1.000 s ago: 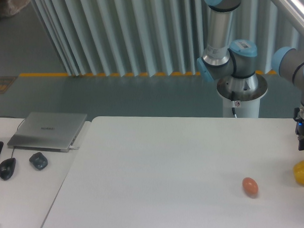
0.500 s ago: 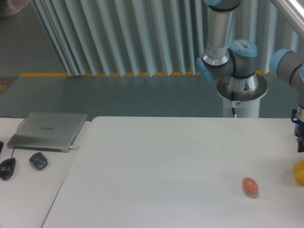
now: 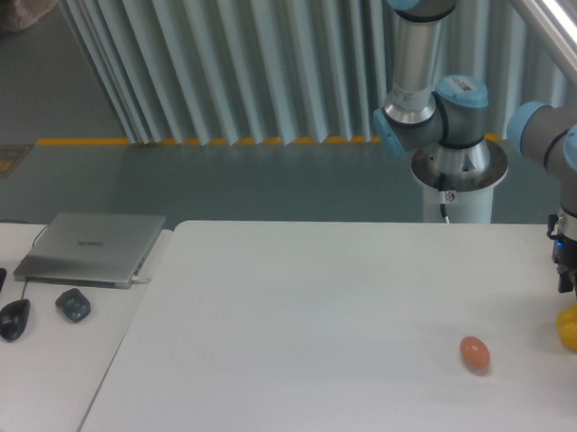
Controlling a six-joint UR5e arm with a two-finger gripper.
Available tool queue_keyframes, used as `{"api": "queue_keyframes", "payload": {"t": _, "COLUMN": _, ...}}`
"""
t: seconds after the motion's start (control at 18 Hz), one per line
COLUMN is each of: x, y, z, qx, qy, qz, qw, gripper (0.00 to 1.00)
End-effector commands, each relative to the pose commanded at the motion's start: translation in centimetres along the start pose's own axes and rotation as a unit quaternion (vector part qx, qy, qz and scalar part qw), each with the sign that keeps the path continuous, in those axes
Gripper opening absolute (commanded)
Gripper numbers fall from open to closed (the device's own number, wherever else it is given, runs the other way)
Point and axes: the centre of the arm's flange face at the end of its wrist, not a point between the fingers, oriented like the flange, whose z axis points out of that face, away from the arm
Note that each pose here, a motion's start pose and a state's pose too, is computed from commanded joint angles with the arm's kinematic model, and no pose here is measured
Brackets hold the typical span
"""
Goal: Place the yellow pepper in a basket
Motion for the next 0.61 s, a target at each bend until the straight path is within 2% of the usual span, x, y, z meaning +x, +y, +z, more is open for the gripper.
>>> {"api": "queue_keyframes", "payload": {"t": 0.17, "x": 0.3, "y": 0.2, "z": 0.5, "qx": -0.024, "qy": 0.013, "qz": -0.001, "qw": 0.9996, "gripper": 1.00}}
{"api": "queue_keyframes", "payload": {"t": 0.28, "x": 0.3, "y": -0.6, "z": 0.6, "qx": -0.024, "qy": 0.014, "qz": 0.005, "qw": 0.9996, "gripper": 1.00}}
{"api": "queue_keyframes", "payload": {"t": 0.61, "x": 0.0, "y": -0.3, "z": 1.9, "qx": -0.021, "qy": 0.023, "qz": 0.011, "qw": 0.9995, "gripper": 1.00}}
